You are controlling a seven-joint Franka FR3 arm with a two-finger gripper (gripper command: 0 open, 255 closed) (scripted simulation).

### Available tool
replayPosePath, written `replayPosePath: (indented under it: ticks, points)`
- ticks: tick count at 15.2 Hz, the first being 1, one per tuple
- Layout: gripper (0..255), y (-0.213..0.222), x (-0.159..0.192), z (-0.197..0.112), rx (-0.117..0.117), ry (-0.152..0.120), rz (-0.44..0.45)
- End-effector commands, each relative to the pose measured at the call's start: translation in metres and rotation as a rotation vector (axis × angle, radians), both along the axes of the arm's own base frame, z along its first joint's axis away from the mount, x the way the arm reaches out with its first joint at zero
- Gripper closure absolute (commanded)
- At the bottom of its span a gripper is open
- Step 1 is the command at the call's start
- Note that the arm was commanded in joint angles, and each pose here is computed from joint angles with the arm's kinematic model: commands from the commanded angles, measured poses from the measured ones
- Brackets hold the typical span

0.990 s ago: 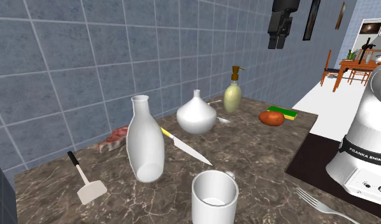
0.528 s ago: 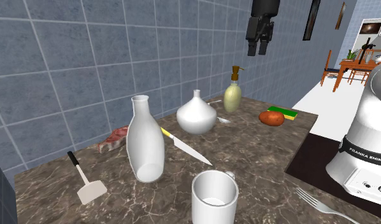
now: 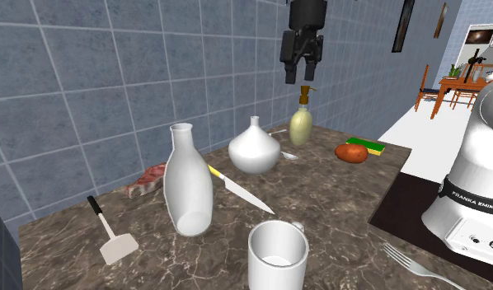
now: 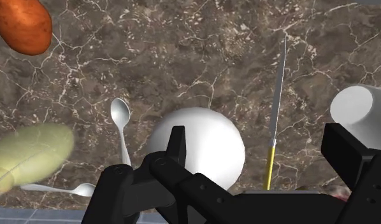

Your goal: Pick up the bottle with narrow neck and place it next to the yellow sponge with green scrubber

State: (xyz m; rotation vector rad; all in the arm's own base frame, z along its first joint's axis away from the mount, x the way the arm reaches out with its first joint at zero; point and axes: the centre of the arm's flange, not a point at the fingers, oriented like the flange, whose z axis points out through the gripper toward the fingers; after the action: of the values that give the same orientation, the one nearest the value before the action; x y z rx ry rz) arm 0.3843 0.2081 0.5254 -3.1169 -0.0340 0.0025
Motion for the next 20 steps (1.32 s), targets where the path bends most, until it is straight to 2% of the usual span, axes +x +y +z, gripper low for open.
replayPosePath:
  ticks: [1, 20]
  points:
    - [0, 0.026, 0.008, -0.005, -0.001, 0.003, 0.001]
    - [0, 0.260, 0.092, -0.059, -0.014, 0.030, 0.013]
